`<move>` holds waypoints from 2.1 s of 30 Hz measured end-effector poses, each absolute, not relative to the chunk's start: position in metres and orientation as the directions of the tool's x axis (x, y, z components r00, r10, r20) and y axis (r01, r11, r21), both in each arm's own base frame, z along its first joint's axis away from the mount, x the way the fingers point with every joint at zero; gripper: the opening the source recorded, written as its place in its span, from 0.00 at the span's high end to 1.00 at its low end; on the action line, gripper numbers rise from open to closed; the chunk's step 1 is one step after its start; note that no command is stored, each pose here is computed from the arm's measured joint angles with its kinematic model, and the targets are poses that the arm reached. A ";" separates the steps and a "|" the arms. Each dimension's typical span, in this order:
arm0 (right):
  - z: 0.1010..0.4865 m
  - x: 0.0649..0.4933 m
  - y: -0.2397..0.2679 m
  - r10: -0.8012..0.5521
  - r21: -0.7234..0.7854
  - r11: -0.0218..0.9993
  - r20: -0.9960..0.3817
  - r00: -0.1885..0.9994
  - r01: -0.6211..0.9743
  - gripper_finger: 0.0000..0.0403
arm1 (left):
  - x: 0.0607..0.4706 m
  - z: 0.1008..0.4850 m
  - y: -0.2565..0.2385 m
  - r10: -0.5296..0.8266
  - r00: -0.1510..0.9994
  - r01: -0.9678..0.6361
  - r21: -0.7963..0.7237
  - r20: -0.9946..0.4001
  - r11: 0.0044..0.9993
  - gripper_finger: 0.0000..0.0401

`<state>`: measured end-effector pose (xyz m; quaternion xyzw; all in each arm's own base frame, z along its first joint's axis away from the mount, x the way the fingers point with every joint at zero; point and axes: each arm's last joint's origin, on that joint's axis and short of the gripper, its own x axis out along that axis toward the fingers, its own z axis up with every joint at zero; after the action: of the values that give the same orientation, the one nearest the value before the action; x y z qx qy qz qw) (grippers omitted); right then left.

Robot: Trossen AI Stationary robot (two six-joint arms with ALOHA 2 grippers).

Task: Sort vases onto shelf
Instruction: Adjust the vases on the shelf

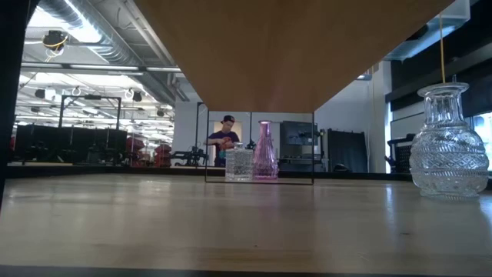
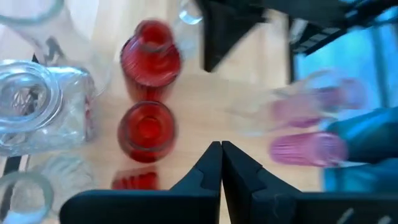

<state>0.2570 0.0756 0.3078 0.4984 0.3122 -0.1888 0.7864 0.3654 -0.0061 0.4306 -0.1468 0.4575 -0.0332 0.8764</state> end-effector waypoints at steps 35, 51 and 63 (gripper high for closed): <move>0.337 0.226 0.121 0.249 0.643 0.741 -0.528 0.812 0.192 0.93 | 0.375 0.373 -0.074 -0.324 0.578 -0.166 -0.497 -0.749 0.852 1.00; 0.331 0.233 0.125 0.260 0.606 0.780 -0.541 0.800 0.155 1.00 | 0.391 0.345 -0.091 -0.340 0.654 -0.173 -0.571 -0.676 0.802 1.00; 0.326 0.247 0.126 0.337 0.647 0.754 -0.523 0.782 0.108 1.00 | 0.395 0.348 -0.088 -0.382 0.674 -0.131 -0.610 -0.633 0.781 1.00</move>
<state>0.2472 0.1262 0.3260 0.3443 0.3233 0.0653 0.8790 0.3953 -0.0875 0.3484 -0.3224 0.3971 -0.0733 0.8562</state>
